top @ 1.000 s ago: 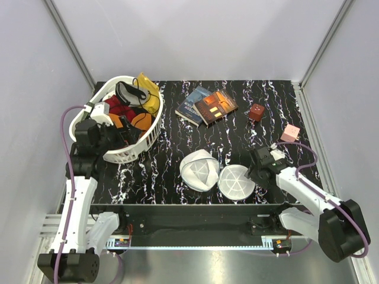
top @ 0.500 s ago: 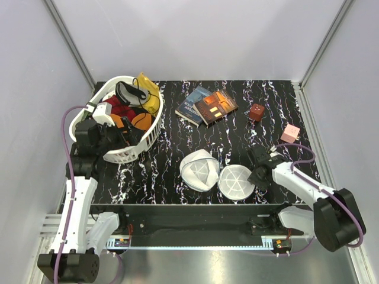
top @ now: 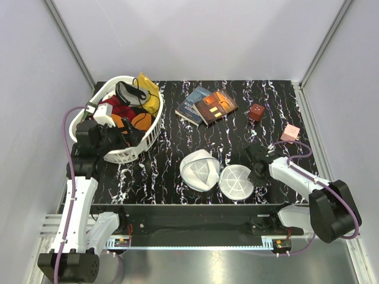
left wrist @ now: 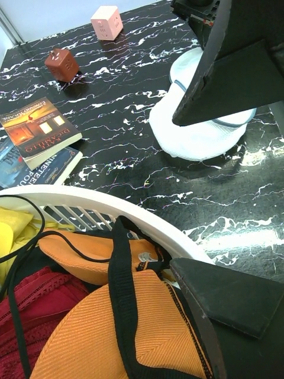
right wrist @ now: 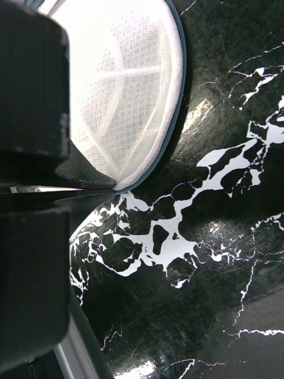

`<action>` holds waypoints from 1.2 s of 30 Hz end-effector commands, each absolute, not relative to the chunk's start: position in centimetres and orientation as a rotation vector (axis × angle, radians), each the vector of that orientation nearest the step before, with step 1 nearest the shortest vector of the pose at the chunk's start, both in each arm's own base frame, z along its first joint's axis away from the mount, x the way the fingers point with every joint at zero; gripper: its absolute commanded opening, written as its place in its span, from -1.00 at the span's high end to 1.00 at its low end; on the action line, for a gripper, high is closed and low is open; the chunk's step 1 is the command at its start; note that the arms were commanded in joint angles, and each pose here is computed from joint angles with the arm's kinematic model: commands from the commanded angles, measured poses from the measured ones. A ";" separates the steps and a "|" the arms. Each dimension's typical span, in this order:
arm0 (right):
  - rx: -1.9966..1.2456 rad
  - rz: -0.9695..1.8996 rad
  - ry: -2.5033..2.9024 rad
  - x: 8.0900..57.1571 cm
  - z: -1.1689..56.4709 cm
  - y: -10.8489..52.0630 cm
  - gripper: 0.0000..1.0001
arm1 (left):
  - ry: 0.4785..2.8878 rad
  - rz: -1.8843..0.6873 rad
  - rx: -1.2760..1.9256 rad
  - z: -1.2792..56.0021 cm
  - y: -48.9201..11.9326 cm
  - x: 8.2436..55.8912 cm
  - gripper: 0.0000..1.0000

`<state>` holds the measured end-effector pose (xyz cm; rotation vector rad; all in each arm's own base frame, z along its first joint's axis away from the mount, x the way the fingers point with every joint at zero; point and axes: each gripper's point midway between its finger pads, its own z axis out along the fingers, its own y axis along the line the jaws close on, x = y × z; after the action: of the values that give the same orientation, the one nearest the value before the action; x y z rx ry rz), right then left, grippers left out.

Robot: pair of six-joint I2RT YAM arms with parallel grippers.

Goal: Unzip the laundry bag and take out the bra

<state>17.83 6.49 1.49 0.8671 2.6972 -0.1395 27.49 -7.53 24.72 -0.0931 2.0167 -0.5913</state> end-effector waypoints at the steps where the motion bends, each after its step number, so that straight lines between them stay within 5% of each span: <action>1: 0.837 -0.113 2.688 18.8 2.6 6.9 1.00 | 1.952 -0.555 -0.053 26.1 -7.4 27.6 -0.98; 24: 0.523 0.084 2.443 24.9 18.6 8.2 1.00 | 2.209 -0.595 0.151 17.8 -19.3 22.1 -0.93; 36: 0.385 0.124 2.402 27.0 21.4 11.5 1.00 | 2.237 -0.843 0.227 13.0 -25.2 21.9 -0.79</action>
<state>26.20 10.26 19.93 0.4491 2.4428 0.1333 20.46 -22.01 11.33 0.2241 2.3508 -0.6888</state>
